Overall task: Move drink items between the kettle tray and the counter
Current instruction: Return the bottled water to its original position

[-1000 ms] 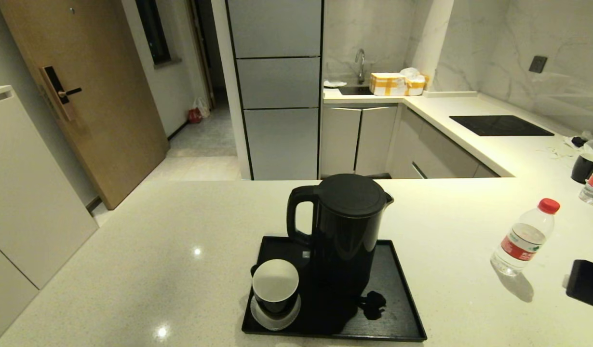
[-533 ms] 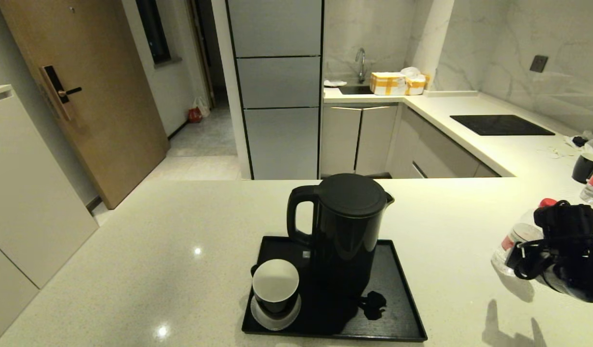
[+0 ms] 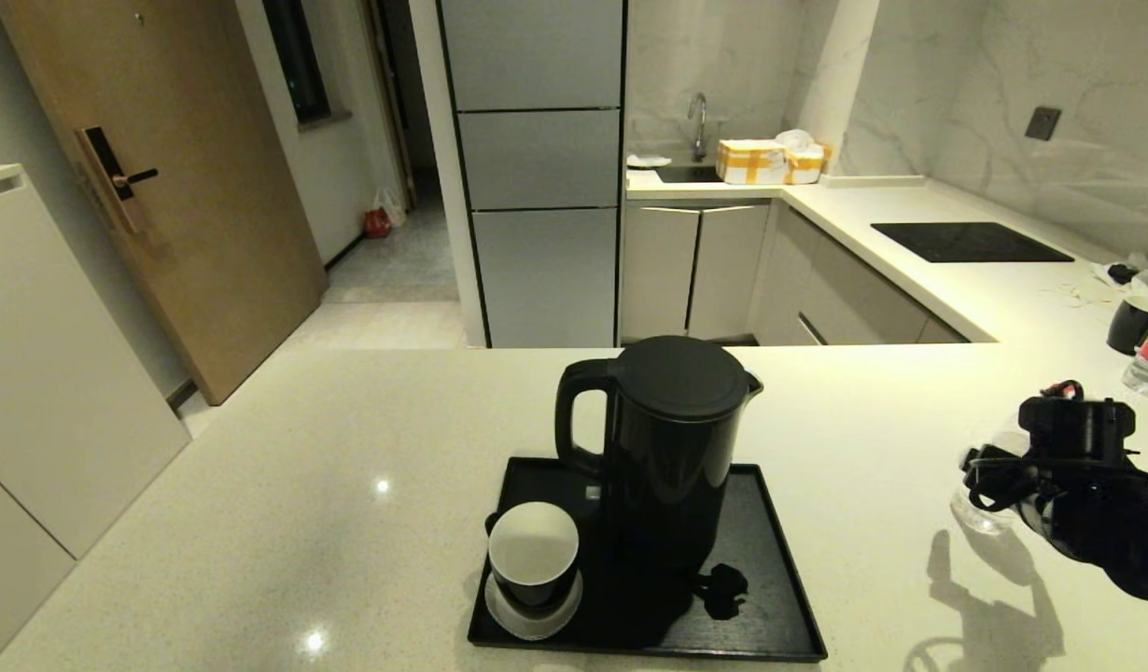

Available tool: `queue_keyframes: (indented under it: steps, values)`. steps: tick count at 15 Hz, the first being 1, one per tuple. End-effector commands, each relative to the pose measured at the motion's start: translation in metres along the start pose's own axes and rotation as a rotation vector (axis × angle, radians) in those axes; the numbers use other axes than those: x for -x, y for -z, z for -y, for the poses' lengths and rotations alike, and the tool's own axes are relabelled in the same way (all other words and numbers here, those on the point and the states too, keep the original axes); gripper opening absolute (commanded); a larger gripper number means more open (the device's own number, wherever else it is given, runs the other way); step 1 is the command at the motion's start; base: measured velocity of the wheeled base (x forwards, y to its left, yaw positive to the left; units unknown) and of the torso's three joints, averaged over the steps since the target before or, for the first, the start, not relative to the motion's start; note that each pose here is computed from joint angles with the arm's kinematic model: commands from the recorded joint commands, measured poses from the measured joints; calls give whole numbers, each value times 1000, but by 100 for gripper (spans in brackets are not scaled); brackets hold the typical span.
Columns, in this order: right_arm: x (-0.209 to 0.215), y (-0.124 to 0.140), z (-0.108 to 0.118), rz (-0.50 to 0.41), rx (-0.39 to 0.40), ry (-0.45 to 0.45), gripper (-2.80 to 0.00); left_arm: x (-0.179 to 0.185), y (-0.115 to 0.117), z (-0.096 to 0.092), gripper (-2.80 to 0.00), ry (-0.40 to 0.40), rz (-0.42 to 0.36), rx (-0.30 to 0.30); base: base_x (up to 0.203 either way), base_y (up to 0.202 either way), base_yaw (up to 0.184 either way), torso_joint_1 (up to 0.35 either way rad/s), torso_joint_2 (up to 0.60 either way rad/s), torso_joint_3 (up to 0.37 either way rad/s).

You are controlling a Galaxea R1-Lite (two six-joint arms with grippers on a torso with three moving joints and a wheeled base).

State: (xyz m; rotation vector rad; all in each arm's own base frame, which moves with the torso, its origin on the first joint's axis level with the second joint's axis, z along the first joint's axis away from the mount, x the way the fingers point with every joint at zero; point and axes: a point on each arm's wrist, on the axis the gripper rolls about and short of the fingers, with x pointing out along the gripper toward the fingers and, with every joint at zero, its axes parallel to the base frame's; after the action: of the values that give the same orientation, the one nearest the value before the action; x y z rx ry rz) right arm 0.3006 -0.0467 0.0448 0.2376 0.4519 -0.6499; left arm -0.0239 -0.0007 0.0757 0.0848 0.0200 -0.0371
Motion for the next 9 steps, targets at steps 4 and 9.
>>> queue_keyframes:
  steps: [4, 9]
  values:
    - [-57, 19, -1, 138, 25, 11, 0, 0, 0, 0, -280, 1, 0, -1, 0, 0, 0, 0, 0, 0]
    - [-92, -1, 1, 242, 11, 36, 0, 0, 0, 0, -280, 2, 1, -1, 0, 0, 0, 0, 0, 0]
